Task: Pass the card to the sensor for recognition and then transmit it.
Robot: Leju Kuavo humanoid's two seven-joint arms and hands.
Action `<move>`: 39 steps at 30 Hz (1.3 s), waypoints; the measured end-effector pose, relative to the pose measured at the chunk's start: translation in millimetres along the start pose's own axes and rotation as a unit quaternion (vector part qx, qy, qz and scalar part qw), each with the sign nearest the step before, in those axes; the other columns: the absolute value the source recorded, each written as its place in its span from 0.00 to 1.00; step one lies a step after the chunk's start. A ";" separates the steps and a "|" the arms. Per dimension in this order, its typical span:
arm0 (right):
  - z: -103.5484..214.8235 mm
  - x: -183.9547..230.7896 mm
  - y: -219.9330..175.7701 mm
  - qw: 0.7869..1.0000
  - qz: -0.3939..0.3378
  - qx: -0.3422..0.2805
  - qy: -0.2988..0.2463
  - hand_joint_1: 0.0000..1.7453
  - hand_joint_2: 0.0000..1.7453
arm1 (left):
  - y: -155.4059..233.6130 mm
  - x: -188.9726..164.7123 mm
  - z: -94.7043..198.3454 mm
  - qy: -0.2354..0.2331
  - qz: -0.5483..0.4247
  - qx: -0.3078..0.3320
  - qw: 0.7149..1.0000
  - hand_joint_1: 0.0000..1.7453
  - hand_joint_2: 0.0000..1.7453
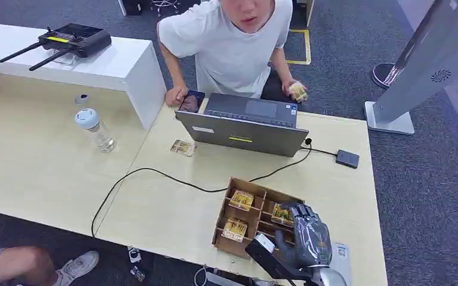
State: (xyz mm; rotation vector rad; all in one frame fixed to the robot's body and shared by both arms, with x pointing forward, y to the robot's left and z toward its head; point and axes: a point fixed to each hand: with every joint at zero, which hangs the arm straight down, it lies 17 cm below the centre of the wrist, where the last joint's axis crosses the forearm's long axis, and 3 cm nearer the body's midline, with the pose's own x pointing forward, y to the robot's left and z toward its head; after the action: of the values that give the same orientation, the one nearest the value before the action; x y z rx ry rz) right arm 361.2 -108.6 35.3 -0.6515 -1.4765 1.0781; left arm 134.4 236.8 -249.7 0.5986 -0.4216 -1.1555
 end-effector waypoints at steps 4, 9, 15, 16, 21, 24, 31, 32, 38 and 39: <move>0.1 -0.2 0.4 1.000 0.000 0.001 0.000 0.74 1.00 | 0.0 0.0 0.0 0.000 0.000 0.000 1.000 0.00 0.00; -0.9 -0.9 0.0 1.000 0.001 -0.001 0.000 0.79 1.00 | 0.0 0.0 0.0 0.000 0.000 0.000 1.000 0.00 0.00; -3.6 -0.6 -4.7 1.000 0.002 -0.009 -0.001 0.96 1.00 | 0.1 0.0 -0.1 0.000 0.000 0.000 1.000 0.00 0.00; -3.9 -0.2 -5.3 1.000 0.002 -0.010 -0.002 1.00 1.00 | 0.0 0.0 0.0 0.000 0.000 0.000 1.000 0.00 0.00; -4.6 -0.2 -6.4 1.000 0.002 -0.012 -0.002 1.00 1.00 | 0.1 0.0 -0.1 0.000 0.000 0.000 1.000 0.00 0.00; -5.0 0.0 -7.2 1.000 0.003 -0.013 -0.002 1.00 1.00 | 0.0 0.0 0.0 0.000 0.000 0.000 1.000 0.00 0.00; -5.7 2.7 -11.2 1.000 0.005 -0.023 -0.009 1.00 1.00 | -0.1 0.0 0.0 0.000 0.000 0.000 1.000 0.00 0.00; -5.8 3.7 -12.5 1.000 0.005 -0.026 -0.012 1.00 1.00 | -0.1 -0.1 0.0 0.000 0.000 0.000 1.000 0.00 0.00; -6.6 14.4 -28.3 0.998 0.004 -0.050 -0.030 1.00 1.00 | -0.3 -0.4 0.1 0.001 0.002 -0.001 1.000 0.00 0.00; -7.1 17.2 -32.8 0.998 0.003 -0.056 -0.034 1.00 1.00 | -0.2 -0.4 0.0 0.001 0.002 -0.001 1.000 0.00 0.00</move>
State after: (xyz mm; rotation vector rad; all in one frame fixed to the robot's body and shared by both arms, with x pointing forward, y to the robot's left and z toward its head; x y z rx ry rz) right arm 370.1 -105.9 71.9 -0.7045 -1.6023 1.0368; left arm 134.1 237.1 -249.8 0.5981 -0.4197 -1.1510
